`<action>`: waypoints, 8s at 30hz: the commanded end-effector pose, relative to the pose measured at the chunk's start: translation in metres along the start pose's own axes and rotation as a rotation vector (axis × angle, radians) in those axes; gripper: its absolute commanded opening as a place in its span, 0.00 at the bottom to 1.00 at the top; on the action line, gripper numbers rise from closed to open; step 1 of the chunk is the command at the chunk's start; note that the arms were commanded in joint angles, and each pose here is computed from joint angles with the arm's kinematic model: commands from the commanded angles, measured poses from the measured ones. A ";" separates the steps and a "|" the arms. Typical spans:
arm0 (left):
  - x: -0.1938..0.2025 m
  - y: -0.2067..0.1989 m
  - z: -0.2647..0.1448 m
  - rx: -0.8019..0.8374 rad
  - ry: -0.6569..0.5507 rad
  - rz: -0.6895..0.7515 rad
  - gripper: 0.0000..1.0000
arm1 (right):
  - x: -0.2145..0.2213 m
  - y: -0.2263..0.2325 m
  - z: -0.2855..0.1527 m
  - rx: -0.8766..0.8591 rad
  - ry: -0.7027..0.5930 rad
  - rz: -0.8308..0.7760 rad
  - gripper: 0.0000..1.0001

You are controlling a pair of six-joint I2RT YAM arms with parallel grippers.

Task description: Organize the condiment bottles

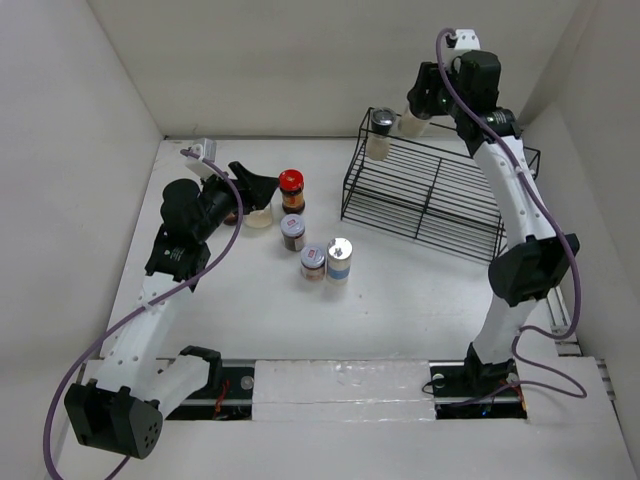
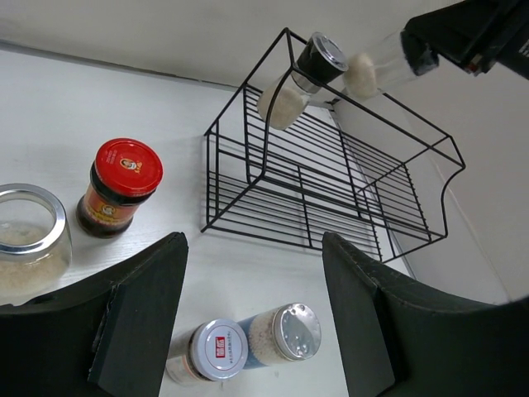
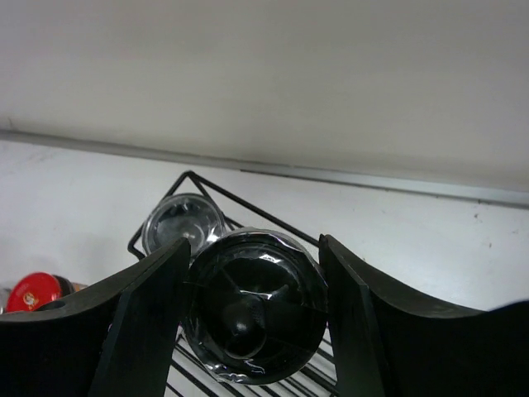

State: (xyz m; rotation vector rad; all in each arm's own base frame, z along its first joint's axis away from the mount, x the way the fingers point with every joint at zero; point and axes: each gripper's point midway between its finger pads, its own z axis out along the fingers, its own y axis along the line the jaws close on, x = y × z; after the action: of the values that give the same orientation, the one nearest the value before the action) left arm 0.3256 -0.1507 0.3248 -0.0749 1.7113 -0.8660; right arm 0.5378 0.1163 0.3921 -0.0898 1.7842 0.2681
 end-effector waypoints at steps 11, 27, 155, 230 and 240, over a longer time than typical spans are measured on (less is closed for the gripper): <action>-0.011 -0.013 -0.002 0.045 -0.034 0.023 0.62 | 0.029 -0.007 0.026 0.001 0.045 -0.045 0.58; -0.011 -0.009 -0.002 0.024 -0.038 0.020 0.62 | 0.047 -0.011 0.043 0.031 0.067 -0.038 0.87; -0.019 0.041 -0.008 -0.252 -0.094 -0.082 0.71 | 0.095 0.218 -0.029 -0.555 -0.054 -0.224 0.65; -0.026 0.017 -0.017 -0.147 -0.119 -0.066 0.71 | -0.103 -0.123 -0.117 0.230 -0.368 -0.123 0.45; -0.021 0.022 -0.012 -0.161 -0.103 -0.071 0.71 | -0.051 -0.127 -0.102 0.184 -0.257 -0.068 0.43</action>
State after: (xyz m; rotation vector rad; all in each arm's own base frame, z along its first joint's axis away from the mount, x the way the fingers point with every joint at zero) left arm 0.3272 -0.1183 0.3140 -0.3052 1.7421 -0.7485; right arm 0.4918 -0.0414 0.3749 0.0513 1.7616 0.0305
